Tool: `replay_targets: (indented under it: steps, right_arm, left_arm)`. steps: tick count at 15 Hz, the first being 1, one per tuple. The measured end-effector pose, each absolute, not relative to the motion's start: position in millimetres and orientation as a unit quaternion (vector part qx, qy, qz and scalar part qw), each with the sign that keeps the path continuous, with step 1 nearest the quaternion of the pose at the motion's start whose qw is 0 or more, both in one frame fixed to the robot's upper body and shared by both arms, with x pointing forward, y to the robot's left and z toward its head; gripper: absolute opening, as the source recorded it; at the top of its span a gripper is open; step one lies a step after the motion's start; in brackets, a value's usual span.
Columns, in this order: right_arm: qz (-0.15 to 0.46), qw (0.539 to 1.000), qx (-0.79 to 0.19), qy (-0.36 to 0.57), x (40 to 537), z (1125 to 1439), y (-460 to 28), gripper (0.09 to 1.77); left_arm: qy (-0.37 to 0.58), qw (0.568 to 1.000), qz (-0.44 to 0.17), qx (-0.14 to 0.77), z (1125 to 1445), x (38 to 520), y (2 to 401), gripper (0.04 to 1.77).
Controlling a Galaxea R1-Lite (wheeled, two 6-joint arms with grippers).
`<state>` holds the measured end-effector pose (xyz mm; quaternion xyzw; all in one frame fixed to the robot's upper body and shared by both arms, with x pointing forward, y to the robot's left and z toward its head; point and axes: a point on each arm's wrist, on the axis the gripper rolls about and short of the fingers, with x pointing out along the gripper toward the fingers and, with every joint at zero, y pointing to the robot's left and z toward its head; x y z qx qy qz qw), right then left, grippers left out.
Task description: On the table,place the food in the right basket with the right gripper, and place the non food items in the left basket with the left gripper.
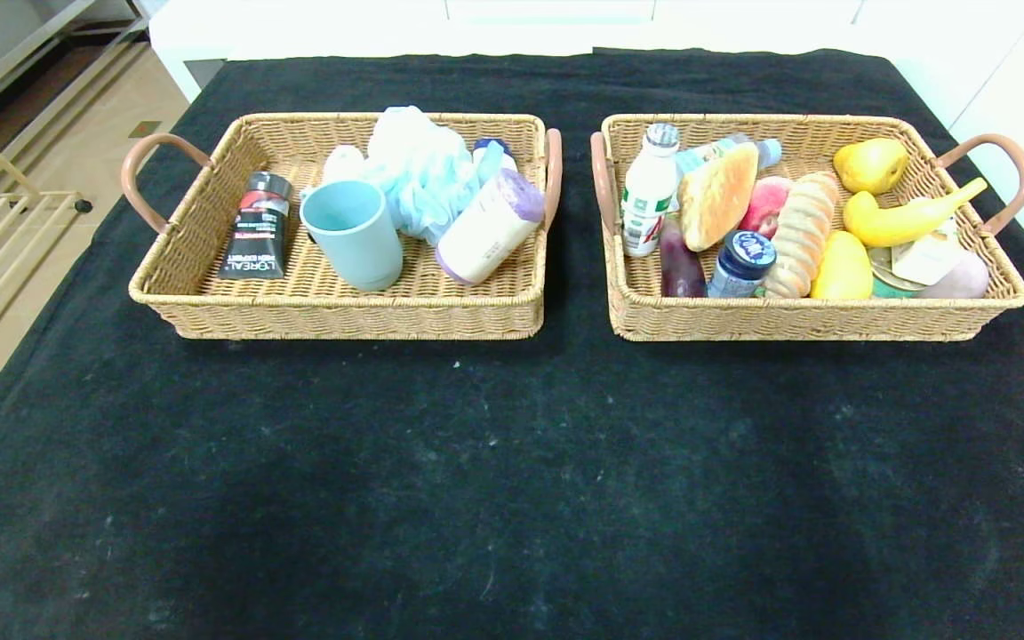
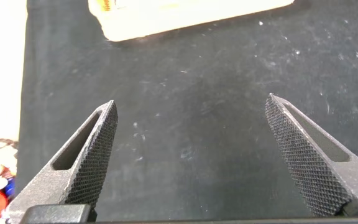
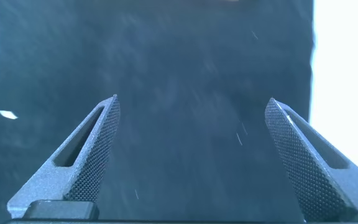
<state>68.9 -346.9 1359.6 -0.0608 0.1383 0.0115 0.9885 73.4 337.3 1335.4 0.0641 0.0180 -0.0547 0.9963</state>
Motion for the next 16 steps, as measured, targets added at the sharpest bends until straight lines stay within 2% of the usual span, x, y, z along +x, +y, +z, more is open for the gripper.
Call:
replay_targets:
  steps: [2, 5, 10, 16]
  right_arm:
    - [-0.015, 0.986, -0.056, 0.154, 49.9, 1348.1, -347.7, 1.70]
    - [-0.023, 0.988, -0.035, 0.147, 34.0, 1331.9, -342.5, 1.70]
    - [-0.006, 0.991, 0.002, 0.136, 22.4, 1296.5, -334.8, 1.70]
    - [0.041, 0.999, 0.003, 0.034, 19.3, 1278.7, -335.1, 1.70]
  left_arm:
    - [0.022, 0.996, -0.051, 0.065, 1336.1, 62.4, 337.2, 1.72]
    - [0.020, 0.997, -0.049, 0.062, 1335.5, 42.4, 335.4, 1.72]
    - [0.034, 0.997, -0.044, 0.053, 1310.1, 16.6, 330.5, 1.72]
    - [0.013, 0.997, -0.051, 0.052, 1276.9, 12.1, 330.5, 1.72]
